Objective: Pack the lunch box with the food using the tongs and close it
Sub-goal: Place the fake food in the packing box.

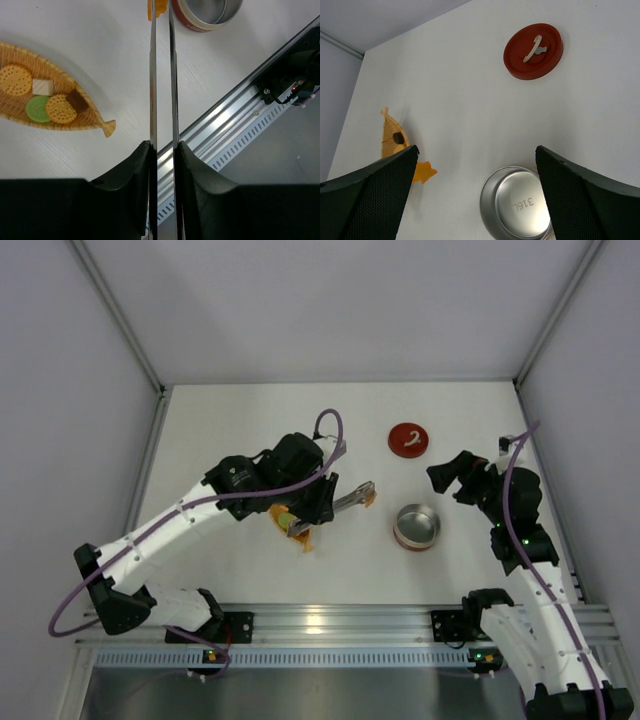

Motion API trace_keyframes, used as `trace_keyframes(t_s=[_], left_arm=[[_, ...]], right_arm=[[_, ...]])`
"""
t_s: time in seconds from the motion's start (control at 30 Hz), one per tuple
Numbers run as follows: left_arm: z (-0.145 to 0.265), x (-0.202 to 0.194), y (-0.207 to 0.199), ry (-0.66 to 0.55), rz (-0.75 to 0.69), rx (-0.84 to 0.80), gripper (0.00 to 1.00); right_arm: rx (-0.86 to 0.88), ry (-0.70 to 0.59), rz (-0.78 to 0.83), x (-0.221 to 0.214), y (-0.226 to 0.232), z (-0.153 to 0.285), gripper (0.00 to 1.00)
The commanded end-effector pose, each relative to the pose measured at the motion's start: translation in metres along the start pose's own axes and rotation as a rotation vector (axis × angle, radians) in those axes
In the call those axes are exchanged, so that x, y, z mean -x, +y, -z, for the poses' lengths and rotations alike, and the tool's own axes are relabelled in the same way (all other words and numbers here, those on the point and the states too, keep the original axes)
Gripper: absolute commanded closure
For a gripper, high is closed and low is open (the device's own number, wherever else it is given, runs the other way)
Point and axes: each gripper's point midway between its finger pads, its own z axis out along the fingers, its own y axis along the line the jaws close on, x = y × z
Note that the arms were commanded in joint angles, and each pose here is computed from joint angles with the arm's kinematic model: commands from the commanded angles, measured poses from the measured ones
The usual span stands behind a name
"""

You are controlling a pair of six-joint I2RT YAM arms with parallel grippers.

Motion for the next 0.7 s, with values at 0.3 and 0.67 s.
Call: trace_keyframes(t_s=[0.3,0.67], left_arm=[[-0.033,0.049,-0.073,-0.101,-0.060,-0.146,0.74],[-0.072,0.036,-0.087,-0.035,-0.071,-0.189,0.73]], right_arm=[[-0.054,-0.070,0.064,0.028,0.004,0.020,0.01],[-0.075,-0.071,0.068,0.029,0.001,0.023,0.01]])
